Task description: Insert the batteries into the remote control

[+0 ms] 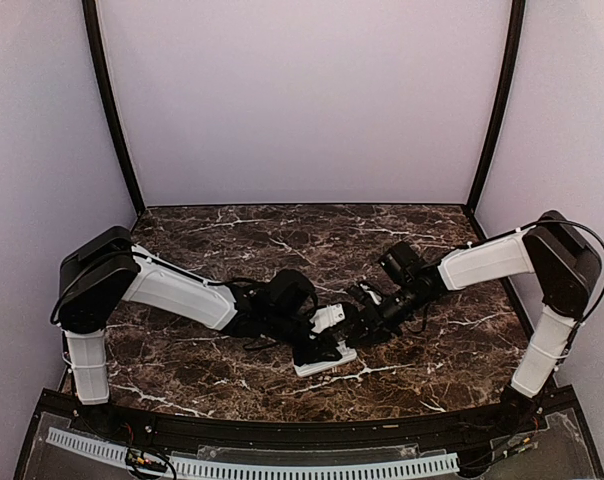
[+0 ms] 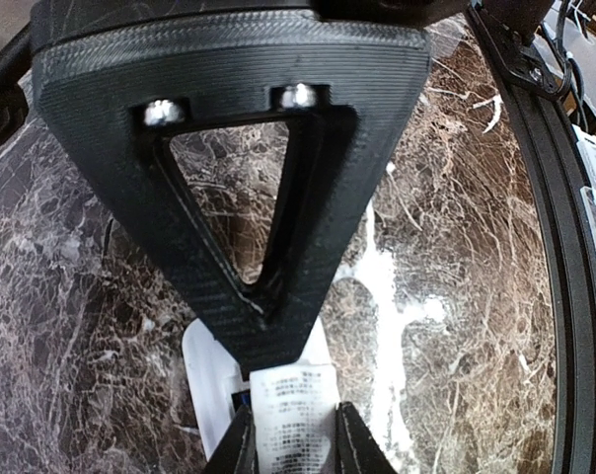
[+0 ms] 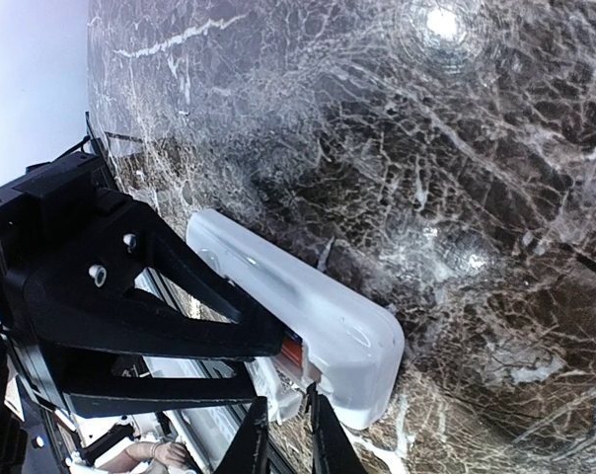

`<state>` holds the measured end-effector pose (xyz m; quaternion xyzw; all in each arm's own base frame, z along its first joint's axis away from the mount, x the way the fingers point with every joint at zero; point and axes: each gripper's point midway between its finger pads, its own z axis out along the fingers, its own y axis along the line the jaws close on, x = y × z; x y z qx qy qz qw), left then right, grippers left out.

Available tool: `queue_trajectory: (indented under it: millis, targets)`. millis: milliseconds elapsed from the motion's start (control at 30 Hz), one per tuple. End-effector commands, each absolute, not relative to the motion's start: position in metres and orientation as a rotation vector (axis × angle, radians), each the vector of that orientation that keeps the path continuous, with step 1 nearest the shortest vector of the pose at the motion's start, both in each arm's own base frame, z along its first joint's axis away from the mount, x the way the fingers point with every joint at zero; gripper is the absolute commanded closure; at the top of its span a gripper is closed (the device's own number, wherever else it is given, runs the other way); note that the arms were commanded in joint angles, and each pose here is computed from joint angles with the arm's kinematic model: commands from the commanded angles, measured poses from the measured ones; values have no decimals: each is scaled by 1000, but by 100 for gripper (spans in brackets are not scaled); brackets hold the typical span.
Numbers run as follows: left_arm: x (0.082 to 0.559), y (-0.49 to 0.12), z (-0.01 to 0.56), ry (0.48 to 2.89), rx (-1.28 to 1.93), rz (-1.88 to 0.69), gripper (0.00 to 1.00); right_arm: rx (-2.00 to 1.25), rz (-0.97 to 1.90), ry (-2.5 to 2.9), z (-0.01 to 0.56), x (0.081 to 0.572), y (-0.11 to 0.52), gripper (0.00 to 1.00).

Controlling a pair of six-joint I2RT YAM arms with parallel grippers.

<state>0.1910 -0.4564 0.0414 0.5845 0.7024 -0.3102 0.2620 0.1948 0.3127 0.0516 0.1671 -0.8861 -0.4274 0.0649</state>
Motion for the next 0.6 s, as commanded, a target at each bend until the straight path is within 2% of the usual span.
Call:
queue_trajectory:
  millis: [0, 567]
  targets:
    - [176, -425, 15, 2060, 1623, -778, 85, 527, -1258, -2684, 50, 192, 312, 86]
    - [177, -424, 13, 2064, 1617, -769, 85, 539, -1296, -2632, 50, 187, 322, 95]
